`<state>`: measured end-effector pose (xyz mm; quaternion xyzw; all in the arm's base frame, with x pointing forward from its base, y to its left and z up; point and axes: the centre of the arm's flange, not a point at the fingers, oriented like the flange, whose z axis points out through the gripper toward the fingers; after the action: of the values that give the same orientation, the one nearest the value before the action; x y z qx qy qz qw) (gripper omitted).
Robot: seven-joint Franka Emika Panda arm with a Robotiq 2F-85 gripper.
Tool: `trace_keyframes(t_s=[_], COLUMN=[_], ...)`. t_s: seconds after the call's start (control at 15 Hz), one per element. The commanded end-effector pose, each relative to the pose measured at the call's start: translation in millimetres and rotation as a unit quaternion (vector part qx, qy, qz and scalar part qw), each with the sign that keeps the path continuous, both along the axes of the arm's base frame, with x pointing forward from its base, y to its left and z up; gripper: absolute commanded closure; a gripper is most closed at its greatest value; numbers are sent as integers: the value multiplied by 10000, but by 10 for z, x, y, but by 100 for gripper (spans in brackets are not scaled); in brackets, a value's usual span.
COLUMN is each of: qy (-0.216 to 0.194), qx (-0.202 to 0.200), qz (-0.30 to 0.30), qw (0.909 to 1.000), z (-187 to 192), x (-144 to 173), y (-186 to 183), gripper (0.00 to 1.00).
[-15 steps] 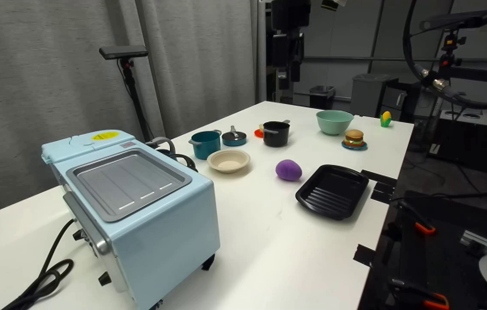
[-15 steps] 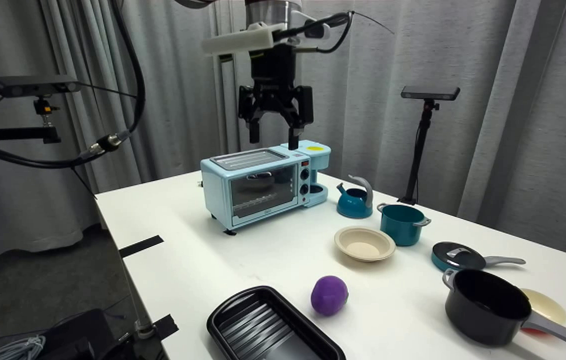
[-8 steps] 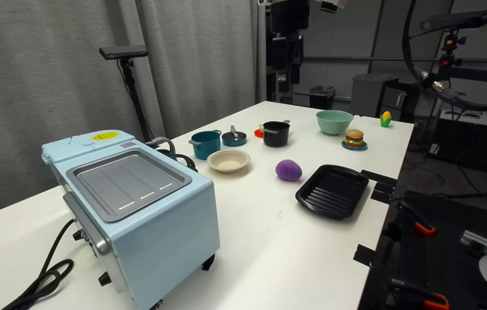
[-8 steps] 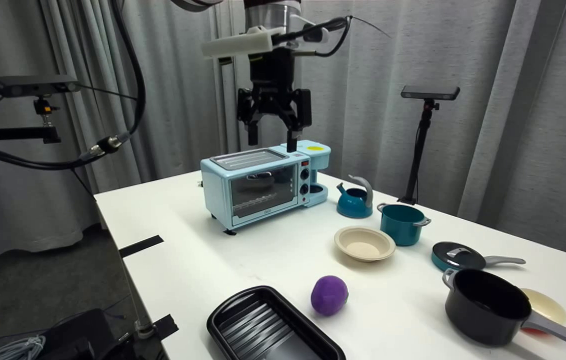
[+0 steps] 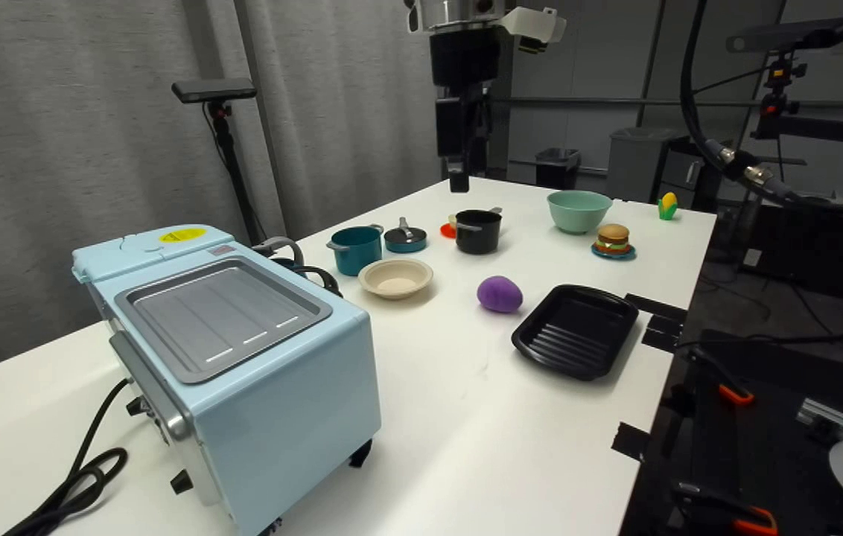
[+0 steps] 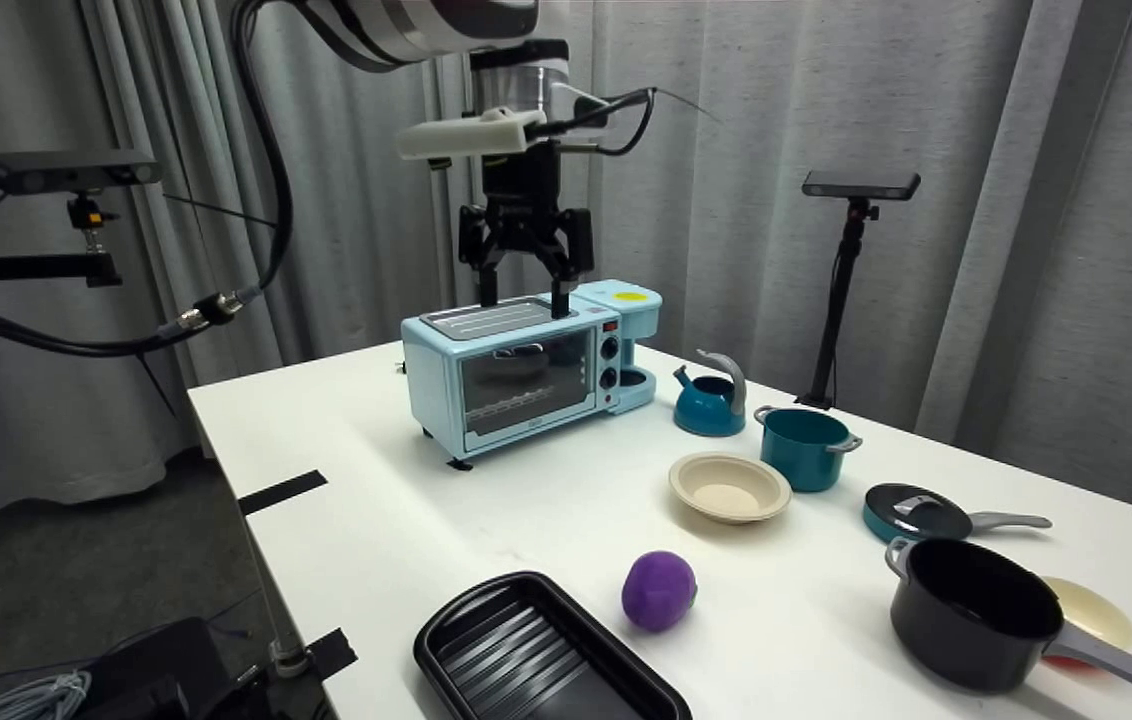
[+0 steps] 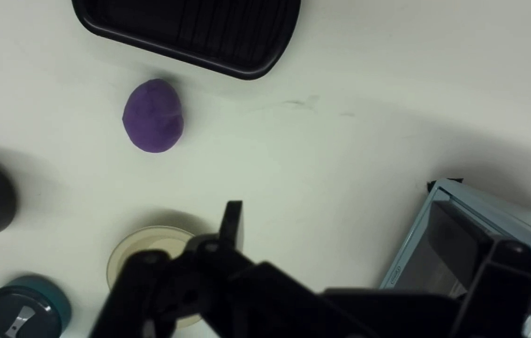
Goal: Open the microwave
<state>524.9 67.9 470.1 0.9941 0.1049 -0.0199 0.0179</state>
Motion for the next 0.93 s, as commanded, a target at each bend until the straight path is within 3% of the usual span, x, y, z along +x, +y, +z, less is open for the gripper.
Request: trace_keyframes(t_s=[0.0, 0.87], qy=[-171, -592], qx=[-30, 78], qz=[-6, 12], qw=[9998, 9982], z=[-78, -447], x=[317, 1050], y=[216, 709], gripper=[0, 0])
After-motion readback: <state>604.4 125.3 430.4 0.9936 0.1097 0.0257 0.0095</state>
